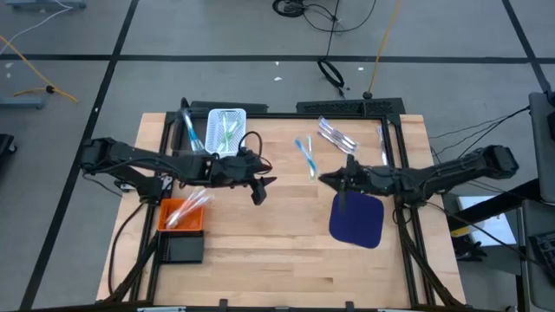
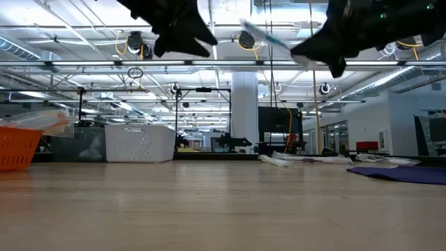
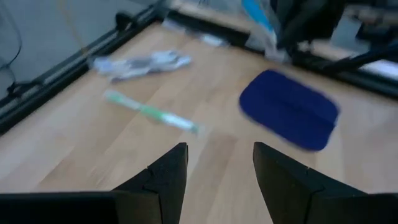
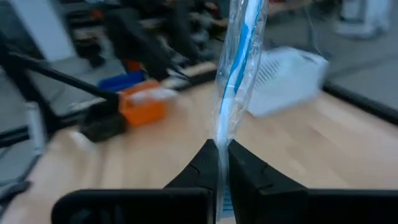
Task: Pick & Place Toothbrushes
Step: Put the blue toothbrush into the gray bin
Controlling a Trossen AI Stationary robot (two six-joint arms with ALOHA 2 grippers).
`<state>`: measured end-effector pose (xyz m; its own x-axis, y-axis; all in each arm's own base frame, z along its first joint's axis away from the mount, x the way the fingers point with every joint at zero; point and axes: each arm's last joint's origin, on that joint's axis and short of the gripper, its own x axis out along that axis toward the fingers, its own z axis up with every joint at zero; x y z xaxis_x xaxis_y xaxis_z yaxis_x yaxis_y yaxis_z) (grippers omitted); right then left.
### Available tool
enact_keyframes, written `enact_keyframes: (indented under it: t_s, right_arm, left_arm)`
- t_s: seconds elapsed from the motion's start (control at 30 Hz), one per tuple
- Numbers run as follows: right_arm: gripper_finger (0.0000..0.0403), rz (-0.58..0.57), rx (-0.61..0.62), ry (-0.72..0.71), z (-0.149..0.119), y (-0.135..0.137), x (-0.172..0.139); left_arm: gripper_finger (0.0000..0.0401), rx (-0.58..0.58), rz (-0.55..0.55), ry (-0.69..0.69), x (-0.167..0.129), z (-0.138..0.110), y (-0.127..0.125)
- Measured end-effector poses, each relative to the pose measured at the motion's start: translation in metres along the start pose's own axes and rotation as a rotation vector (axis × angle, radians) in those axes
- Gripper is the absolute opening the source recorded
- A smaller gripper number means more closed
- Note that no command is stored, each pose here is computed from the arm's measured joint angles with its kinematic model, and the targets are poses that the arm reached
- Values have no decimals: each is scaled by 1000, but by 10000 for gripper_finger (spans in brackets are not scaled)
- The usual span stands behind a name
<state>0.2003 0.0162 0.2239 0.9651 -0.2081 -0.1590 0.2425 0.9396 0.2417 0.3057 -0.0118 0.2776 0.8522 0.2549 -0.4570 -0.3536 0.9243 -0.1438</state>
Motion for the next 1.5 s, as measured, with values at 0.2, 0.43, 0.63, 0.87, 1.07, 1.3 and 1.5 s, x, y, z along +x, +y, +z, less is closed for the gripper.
enact_keyframes:
  t_s: [0.2, 0.43, 0.63, 0.87, 1.07, 1.3, 1.5]
  right_arm:
    - [8, 88, -43, -106, 2, 17, 7]
    - [8, 93, -15, -106, -2, 18, 12]
    - [8, 114, -11, -133, -5, 23, 18]
    - [8, 137, -19, -121, -4, 29, 30]
    - [8, 129, -42, -108, -6, 31, 36]
    - [8, 130, -41, -111, -6, 32, 37]
    - [8, 129, -43, -105, -6, 31, 37]
  left_arm:
    - [182, 35, -82, -154, -1, 2, -12]
    - [182, 3, -142, -309, -2, 1, -16]
    - [182, -45, -176, -436, -4, -1, -13]
    - [182, -86, -207, -536, 3, -1, -16]
    - [182, -108, -193, -568, 22, -7, -13]
    - [182, -130, -189, -629, 35, -9, -9]
    - [176, -144, -197, -625, 42, -11, -5]
